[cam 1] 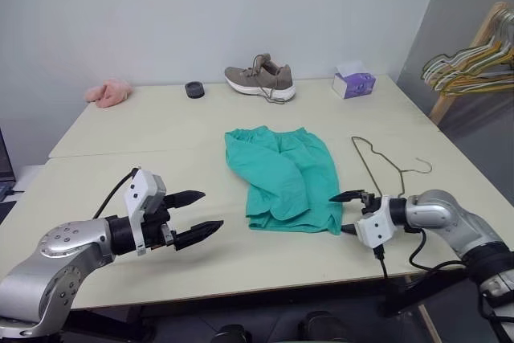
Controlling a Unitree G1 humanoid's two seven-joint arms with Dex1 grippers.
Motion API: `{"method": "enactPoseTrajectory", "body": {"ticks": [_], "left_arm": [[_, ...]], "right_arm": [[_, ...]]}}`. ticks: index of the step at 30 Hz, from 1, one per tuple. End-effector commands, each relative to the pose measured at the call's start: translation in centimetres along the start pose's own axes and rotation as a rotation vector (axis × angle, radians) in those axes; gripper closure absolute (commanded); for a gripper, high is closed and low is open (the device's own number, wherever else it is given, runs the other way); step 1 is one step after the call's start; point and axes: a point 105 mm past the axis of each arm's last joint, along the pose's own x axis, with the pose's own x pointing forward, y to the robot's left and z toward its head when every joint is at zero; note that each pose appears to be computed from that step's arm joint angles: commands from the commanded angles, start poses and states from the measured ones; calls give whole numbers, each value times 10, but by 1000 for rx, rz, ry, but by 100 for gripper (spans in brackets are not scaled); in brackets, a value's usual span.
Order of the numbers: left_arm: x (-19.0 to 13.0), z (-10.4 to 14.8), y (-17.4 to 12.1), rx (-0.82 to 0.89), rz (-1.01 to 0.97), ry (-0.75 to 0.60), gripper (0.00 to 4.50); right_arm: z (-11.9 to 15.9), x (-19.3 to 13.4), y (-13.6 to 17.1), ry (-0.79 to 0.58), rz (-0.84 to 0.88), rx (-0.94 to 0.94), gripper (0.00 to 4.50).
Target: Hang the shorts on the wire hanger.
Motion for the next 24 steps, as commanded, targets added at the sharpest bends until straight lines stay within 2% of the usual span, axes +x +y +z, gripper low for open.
{"method": "enactPoseTrajectory", "body": {"ticks": [1,9,12,16,19,24], "left_arm": [[-2,7,-2,35,1,-20,0],[-9,5,8,34,47,-20,0],[-13,10,16,36,87,-32,0],[-22,15,20,44,120,-28,0],[-29,19,22,52,140,-21,0],[-33,23,23,60,151,-12,0]], "right_arm": [[7,13,4,-43,28,41,169],[17,15,-6,-102,13,156,446],[32,20,-15,-162,17,225,446],[67,41,-30,-264,53,295,446],[96,67,-46,-328,89,350,446],[132,112,-65,-353,150,397,446]]}}
